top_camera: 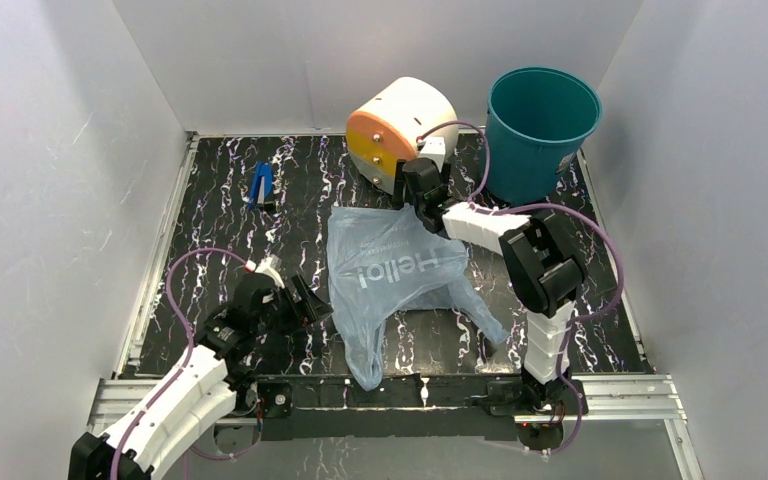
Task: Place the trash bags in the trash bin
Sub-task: Move the distractor to the center of the board, then unfold the trash bag at the center of the board.
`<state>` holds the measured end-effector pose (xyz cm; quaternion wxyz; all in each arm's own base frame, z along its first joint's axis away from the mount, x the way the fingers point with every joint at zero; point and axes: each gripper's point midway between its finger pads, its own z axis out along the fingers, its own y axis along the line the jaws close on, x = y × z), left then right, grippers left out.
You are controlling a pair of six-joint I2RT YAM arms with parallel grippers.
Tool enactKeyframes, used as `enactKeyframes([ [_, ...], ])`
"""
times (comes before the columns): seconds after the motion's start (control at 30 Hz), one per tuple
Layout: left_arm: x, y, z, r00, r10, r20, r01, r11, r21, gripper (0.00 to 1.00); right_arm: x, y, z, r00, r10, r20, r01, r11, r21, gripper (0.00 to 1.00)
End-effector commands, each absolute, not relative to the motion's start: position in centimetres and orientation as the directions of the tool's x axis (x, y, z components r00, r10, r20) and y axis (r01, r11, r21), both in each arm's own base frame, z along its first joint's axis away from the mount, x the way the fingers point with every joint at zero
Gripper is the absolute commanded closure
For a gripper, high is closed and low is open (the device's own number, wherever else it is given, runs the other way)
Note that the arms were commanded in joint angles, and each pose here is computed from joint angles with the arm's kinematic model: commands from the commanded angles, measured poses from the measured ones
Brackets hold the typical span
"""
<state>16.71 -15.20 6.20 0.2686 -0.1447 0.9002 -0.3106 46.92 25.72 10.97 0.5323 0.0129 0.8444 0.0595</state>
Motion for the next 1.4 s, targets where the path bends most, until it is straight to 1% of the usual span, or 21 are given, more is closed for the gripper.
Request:
enactKeyframes([
  [0.0,16.7,-15.9,6.3,-0.83,-0.409,-0.378,-0.072,0.752,-0.655,0.26,51.1,22.9,12.3,-0.369,0.08,-0.926,0.021,0.997,0.078,0.19],
  [0.1,16.8,-16.4,6.5,-0.843,-0.381,-0.38,-0.041,0.749,-0.661,0.26,51.1,22.4,11.6,-0.414,0.079,-0.907,0.015,0.997,0.08,0.19],
  [0.17,16.8,-16.8,6.6,-0.849,-0.365,-0.382,-0.021,0.746,-0.666,0.26,50.6,22.6,12.2,-0.425,0.086,-0.901,-0.009,0.995,0.099,0.19],
  [0.3,16.9,-17.0,6.4,-0.857,-0.35,-0.379,-0.01,0.746,-0.666,0.26,48.4,23.9,15.5,-0.468,0.102,-0.878,-0.105,0.98,0.17,0.18],
  [0.37,17.2,-16.9,6.3,-0.853,-0.352,-0.385,-0.014,0.752,-0.659,0.26,46.4,24.9,17.3,-0.501,0.093,-0.86,-0.194,0.957,0.217,0.19],
  [0.5,17.9,-17.1,6.4,-0.841,-0.37,-0.394,-0.018,0.748,-0.664,0.26,40.3,26.0,19.7,-0.565,0.067,-0.822,-0.358,0.878,0.318,0.2],
  [0.53,18.1,-17.1,6.4,-0.84,-0.374,-0.394,-0.023,0.75,-0.661,0.26,38.1,26.6,20.6,-0.578,0.06,-0.814,-0.424,0.83,0.363,0.21],
  [0.63,18.3,-17.1,6.3,-0.838,-0.375,-0.396,-0.026,0.752,-0.658,0.26,32.1,27.3,21.7,-0.543,0.004,-0.839,-0.592,0.707,0.387,0.23],
  [0.7,18.5,-17.0,6.1,-0.837,-0.372,-0.4,-0.025,0.758,-0.652,0.26,27.9,28.3,21.0,-0.481,-0.075,-0.873,-0.712,0.615,0.339,0.24],
  [0.77,18.7,-17.0,6.1,-0.835,-0.373,-0.404,-0.028,0.763,-0.646,0.26,23.6,29.5,18.9,-0.389,-0.196,-0.9,-0.821,0.517,0.242,0.24],
  [0.83,18.9,-16.8,6.2,-0.828,-0.38,-0.411,-0.034,0.767,-0.641,0.26,20.6,29.9,16.4,-0.274,-0.306,-0.912,-0.883,0.455,0.112,0.24],
  [0.9,19.2,-16.7,6.3,-0.822,-0.385,-0.419,-0.035,0.769,-0.638,0.26,18.6,30.0,14.6,-0.123,-0.4,-0.908,-0.926,0.376,-0.04,0.25],
  [1.0,19.3,-16.7,6.5,-0.816,-0.392,-0.424,-0.04,0.77,-0.637,0.26,16.9,29.9,13.2,0.08,-0.495,-0.865,-0.946,0.236,-0.223,0.26],
  [1.1,19.3,-16.6,6.4,-0.817,-0.392,-0.423,-0.041,0.771,-0.636,0.26,15.7,30.1,12.4,0.249,-0.545,-0.801,-0.936,0.079,-0.344,0.25],
  [1.23,19.2,-16.6,6.4,-0.817,-0.392,-0.423,-0.04,0.771,-0.636,0.26,15.7,30.8,11.1,0.366,-0.584,-0.724,-0.896,-0.01,-0.444,0.26],
  [1.27,19.3,-16.6,6.5,-0.816,-0.391,-0.425,-0.039,0.771,-0.636,0.26,16.0,31.0,10.8,0.381,-0.596,-0.706,-0.883,-0.008,-0.47,0.26],
  [1.37,19.2,-16.6,6.5,-0.819,-0.389,-0.421,-0.04,0.771,-0.635,0.26,15.7,31.6,9.6,0.434,-0.62,-0.654,-0.862,-0.076,-0.501,0.26],
])
